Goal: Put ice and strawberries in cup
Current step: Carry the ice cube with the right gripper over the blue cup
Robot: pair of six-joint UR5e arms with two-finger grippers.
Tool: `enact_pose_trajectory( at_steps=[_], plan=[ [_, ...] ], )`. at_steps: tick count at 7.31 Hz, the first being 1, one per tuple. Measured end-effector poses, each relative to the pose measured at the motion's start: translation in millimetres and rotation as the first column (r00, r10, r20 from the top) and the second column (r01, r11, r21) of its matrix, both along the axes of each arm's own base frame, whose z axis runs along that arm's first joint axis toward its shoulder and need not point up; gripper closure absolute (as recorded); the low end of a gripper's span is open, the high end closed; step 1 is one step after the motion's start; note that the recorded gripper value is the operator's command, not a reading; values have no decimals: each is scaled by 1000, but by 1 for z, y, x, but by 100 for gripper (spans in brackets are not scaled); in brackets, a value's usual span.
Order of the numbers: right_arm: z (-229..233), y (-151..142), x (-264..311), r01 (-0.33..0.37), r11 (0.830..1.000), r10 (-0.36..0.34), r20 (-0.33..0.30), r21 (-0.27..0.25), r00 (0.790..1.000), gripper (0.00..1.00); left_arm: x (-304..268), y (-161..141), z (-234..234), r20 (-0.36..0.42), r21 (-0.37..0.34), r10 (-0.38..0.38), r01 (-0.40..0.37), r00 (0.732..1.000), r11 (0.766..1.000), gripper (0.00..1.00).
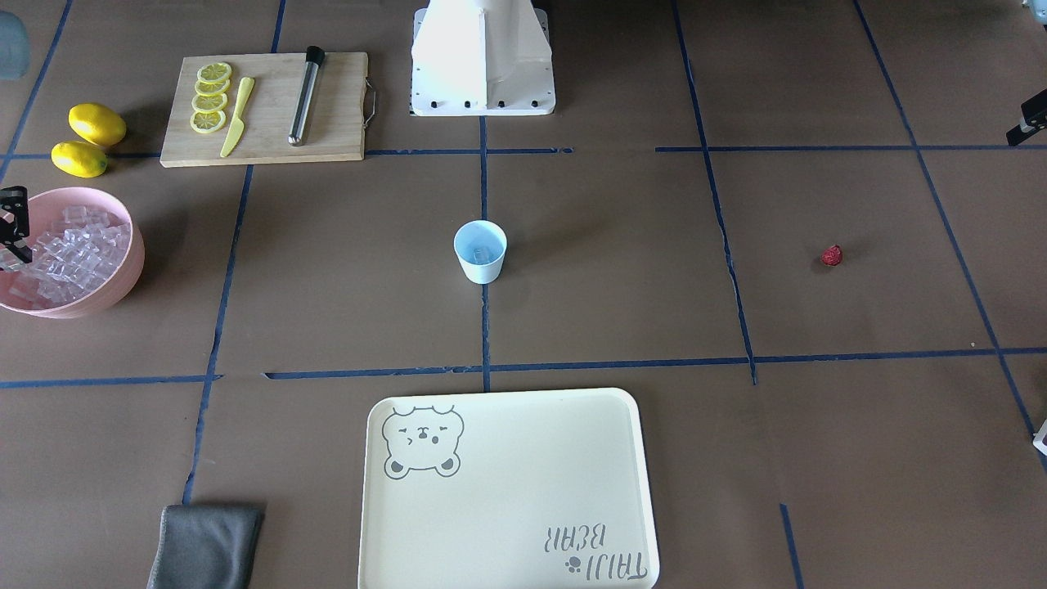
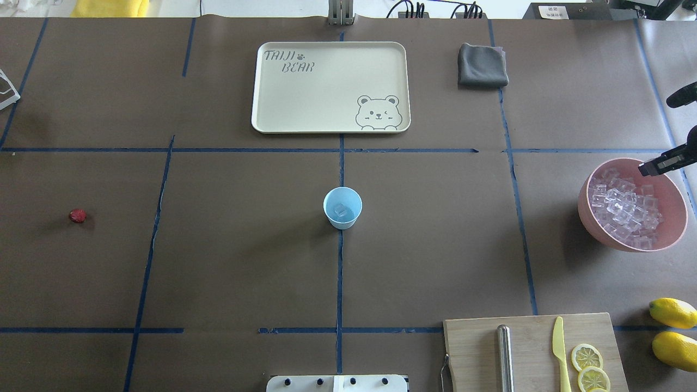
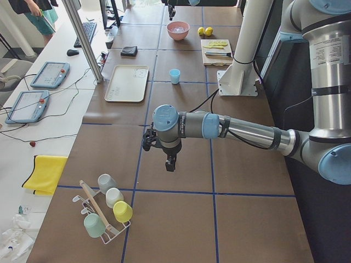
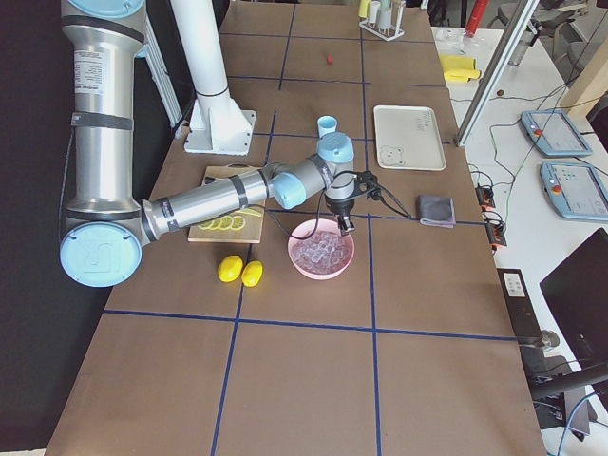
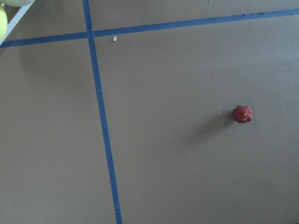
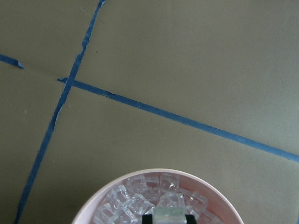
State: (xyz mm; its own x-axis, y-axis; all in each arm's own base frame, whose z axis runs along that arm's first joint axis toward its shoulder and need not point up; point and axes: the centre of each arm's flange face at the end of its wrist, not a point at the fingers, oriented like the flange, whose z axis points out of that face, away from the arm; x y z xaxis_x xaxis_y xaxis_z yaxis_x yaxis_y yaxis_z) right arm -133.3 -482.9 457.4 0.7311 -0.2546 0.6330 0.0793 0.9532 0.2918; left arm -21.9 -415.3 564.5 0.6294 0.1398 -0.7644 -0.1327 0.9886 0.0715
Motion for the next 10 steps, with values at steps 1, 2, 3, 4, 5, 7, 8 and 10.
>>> enact_pose_trajectory(
  at_steps=[1, 2, 3, 4, 5, 7, 8, 10],
  plan=[
    [-33, -13, -13, -59, 997, 60, 29, -41, 998, 100, 0, 0, 0, 0, 0, 0, 0, 1000, 1000, 0],
    [-68, -21, -38, -92, 993, 97, 68, -72, 993, 100, 0, 0, 0, 0, 0, 0, 0, 1000, 1000, 0],
    [-108, -23, -82, -103, 989, 114, 107, -105, 988, 100, 0, 0, 0, 0, 0, 0, 0, 1000, 1000, 0],
    [-159, -20, -139, -118, 982, 137, 125, -146, 983, 100, 0, 0, 0, 0, 0, 0, 0, 1000, 1000, 0],
    [-212, -11, -192, -143, 974, 167, 124, -177, 978, 100, 0, -1, 0, 0, 1, 0, 0, 1000, 1000, 0],
    [-297, 13, -278, -168, 960, 200, 132, -222, 971, 100, 0, -1, 1, 0, -1, 0, 0, 1000, 1000, 0],
    [-325, 23, -322, -182, 956, 215, 125, -231, 968, 100, 0, -1, 2, 0, -4, 0, 0, 1000, 1000, 0],
    [-353, 34, -393, -211, 948, 236, 84, -238, 968, 99, 4, -1, 3, 1, -6, 8, -8, 1000, 1000, 0]
  ],
)
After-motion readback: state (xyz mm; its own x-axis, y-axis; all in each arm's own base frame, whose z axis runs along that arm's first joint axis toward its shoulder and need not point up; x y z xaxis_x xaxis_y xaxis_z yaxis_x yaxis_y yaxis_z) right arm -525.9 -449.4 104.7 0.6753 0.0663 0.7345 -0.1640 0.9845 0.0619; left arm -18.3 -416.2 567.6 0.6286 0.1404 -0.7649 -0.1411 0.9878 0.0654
